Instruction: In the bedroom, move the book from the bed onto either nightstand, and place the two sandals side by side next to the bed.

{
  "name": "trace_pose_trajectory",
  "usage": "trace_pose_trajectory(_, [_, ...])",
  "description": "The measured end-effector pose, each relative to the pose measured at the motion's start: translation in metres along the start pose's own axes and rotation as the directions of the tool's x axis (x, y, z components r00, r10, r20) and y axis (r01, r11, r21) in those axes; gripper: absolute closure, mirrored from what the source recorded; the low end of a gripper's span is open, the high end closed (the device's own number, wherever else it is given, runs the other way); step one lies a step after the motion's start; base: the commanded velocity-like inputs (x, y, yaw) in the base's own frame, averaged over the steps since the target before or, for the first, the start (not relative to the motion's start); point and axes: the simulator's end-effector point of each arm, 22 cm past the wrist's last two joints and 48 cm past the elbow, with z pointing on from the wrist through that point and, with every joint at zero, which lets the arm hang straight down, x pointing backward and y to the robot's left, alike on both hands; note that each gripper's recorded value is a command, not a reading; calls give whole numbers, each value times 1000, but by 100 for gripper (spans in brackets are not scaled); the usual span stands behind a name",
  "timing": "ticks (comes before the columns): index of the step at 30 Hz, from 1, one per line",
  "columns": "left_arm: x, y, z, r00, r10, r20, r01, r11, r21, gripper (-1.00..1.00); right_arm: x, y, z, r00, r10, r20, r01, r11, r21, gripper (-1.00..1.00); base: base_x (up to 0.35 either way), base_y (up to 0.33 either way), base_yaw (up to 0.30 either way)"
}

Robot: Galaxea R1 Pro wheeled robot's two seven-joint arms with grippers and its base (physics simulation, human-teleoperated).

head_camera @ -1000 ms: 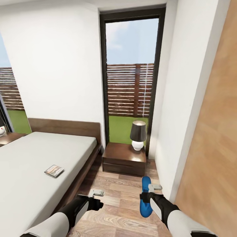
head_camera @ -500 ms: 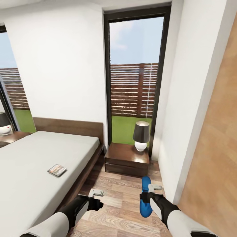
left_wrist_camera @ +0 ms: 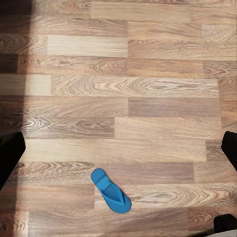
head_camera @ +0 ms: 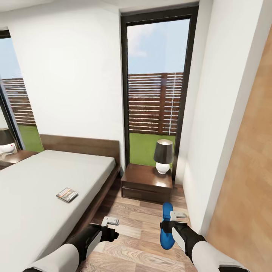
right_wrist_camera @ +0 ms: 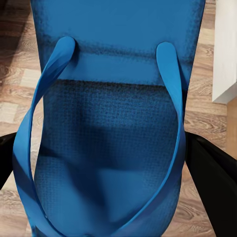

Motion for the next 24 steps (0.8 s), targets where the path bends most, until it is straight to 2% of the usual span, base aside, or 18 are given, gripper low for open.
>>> trace_pose_trajectory(8, [0, 0, 0, 1000, 1, 0, -1, 1000, 0, -100, 0, 0, 0, 1000, 0, 0, 0, 1000, 0, 100, 0, 0, 162])
trace_pose_trajectory(24, [0, 0, 0, 1000, 2, 0, -2, 1000, 0, -100, 0, 0, 0, 1000, 0, 0, 0, 1000, 0, 100, -17, 0, 24])
